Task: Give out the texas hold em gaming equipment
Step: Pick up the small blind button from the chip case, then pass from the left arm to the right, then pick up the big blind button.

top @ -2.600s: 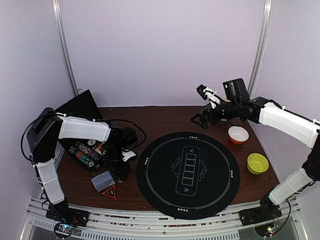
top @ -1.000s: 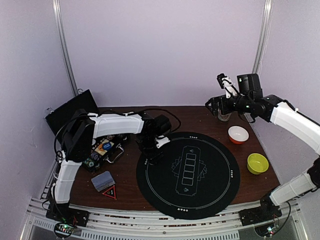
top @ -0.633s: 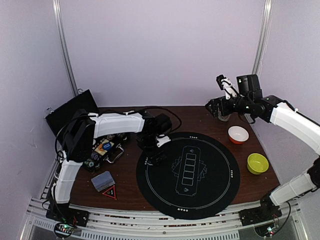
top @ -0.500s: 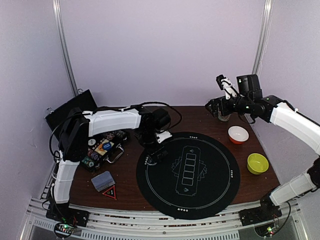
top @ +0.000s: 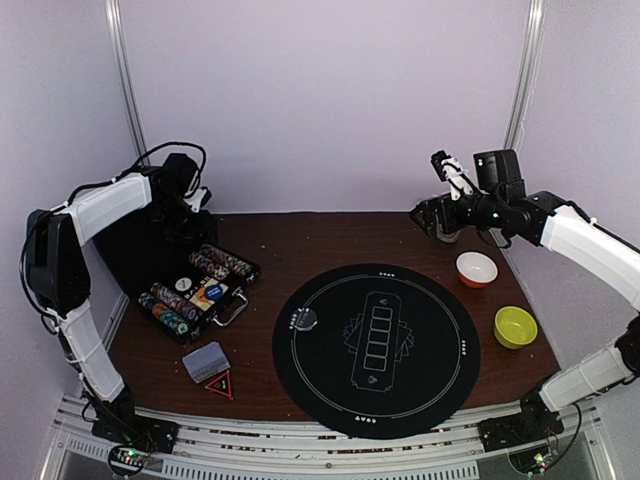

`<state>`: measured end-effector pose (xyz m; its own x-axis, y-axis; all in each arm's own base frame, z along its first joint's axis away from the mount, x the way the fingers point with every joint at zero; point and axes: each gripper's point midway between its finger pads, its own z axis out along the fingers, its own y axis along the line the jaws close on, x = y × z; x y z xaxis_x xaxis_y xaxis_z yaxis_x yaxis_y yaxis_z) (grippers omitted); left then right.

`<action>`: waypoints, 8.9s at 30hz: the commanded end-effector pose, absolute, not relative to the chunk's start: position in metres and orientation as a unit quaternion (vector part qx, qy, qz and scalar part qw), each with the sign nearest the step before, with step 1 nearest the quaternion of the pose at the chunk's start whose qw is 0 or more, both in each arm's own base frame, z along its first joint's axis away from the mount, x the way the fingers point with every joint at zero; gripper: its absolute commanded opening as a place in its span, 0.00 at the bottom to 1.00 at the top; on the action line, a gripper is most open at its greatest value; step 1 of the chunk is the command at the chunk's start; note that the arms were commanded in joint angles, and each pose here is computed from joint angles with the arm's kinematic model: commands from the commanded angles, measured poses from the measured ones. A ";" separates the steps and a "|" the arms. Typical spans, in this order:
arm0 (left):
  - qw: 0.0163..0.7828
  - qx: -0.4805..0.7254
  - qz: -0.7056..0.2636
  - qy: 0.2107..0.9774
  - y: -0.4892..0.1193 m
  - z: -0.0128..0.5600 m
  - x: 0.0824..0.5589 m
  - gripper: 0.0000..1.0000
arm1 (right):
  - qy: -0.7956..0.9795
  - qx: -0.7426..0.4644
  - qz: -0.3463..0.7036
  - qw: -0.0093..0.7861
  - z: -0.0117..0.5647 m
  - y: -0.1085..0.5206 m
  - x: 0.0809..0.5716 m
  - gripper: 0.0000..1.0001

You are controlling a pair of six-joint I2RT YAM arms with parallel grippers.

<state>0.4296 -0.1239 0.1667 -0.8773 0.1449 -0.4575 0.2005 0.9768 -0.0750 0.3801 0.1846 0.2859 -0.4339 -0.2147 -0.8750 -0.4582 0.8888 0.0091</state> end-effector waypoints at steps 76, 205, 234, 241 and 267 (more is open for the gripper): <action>0.088 0.120 -0.075 0.986 -0.105 0.045 0.376 0.86 | 0.846 -0.227 0.105 0.472 0.261 0.184 0.380 1.00; 0.450 0.408 -0.517 0.603 -0.405 0.343 0.308 0.25 | 0.605 -0.383 0.553 0.426 0.365 0.358 0.296 0.00; 0.591 0.349 -0.566 0.457 -0.410 0.368 0.289 0.50 | 0.580 -0.356 0.574 0.456 0.388 0.351 0.292 0.00; 0.584 0.354 -0.568 0.459 -0.416 0.370 0.292 0.16 | 0.585 -0.361 0.568 0.454 0.383 0.351 0.293 0.00; 0.485 0.466 -0.401 0.622 -0.435 0.290 0.316 0.00 | 0.661 -0.468 0.338 0.479 0.335 0.314 0.314 0.43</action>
